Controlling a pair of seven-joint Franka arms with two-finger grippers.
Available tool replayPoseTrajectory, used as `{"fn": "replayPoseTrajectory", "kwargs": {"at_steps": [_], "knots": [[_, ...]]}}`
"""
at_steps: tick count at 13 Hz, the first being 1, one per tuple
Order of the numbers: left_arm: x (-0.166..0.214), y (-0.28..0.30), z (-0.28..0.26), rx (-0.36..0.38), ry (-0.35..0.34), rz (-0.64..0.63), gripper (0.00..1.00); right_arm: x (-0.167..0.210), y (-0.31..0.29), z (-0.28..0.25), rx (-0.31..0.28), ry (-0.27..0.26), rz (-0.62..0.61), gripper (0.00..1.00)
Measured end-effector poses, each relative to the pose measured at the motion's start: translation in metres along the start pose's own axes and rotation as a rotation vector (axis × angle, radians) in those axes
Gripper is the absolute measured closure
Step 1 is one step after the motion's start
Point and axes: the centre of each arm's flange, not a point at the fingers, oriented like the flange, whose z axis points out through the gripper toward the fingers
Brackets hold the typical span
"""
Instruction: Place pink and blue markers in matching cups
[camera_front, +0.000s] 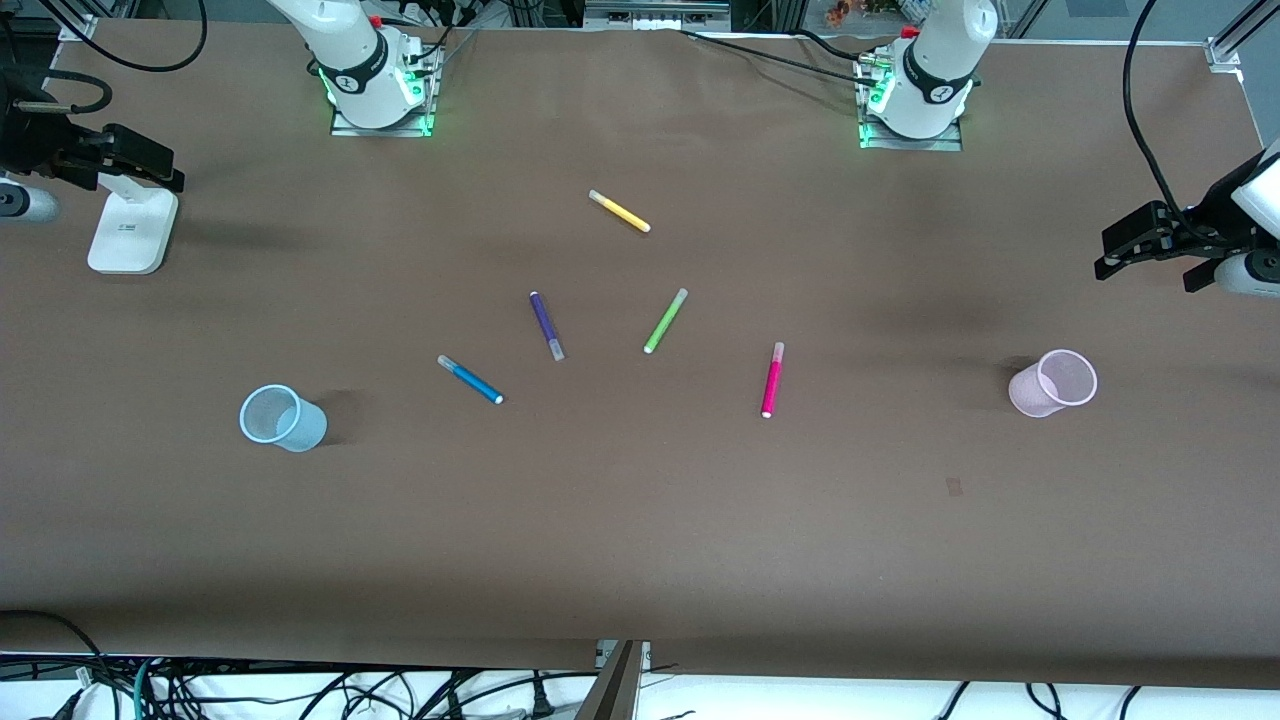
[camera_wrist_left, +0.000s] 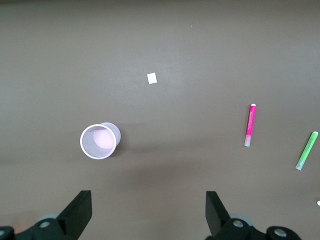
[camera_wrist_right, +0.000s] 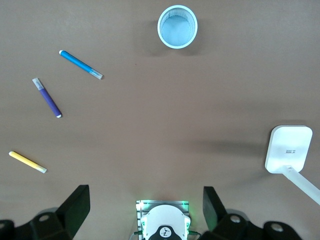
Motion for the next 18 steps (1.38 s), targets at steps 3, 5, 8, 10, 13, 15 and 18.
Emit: {"fn": "replayPoseTrajectory", "kwargs": {"at_steps": [3, 5, 8, 10, 13, 15, 18], "knots": [[0.000, 0.000, 0.000, 0.000, -0.003, 0.000, 0.00, 0.001, -0.001, 0.001, -0.001, -0.002, -0.002, 0.00], [0.000, 0.000, 0.000, -0.001, -0.005, 0.000, 0.00, 0.001, -0.001, 0.001, -0.001, -0.001, -0.002, 0.00], [-0.001, 0.001, 0.001, -0.003, -0.008, 0.001, 0.00, 0.001, -0.001, 0.001, 0.000, 0.000, 0.000, 0.00], [0.000, 0.008, 0.004, -0.012, -0.014, 0.007, 0.00, 0.005, -0.001, 0.002, 0.001, 0.011, 0.001, 0.00], [0.011, 0.034, 0.031, -0.034, -0.064, 0.015, 0.00, 0.028, -0.009, 0.025, -0.001, -0.020, -0.013, 0.00], [0.026, 0.066, 0.067, -0.043, -0.081, 0.001, 0.00, 0.045, -0.023, 0.049, -0.005, -0.057, -0.037, 0.00], [0.036, 0.123, 0.142, -0.060, -0.040, -0.044, 0.00, 0.079, -0.051, 0.092, -0.013, -0.082, -0.082, 0.00]]}}
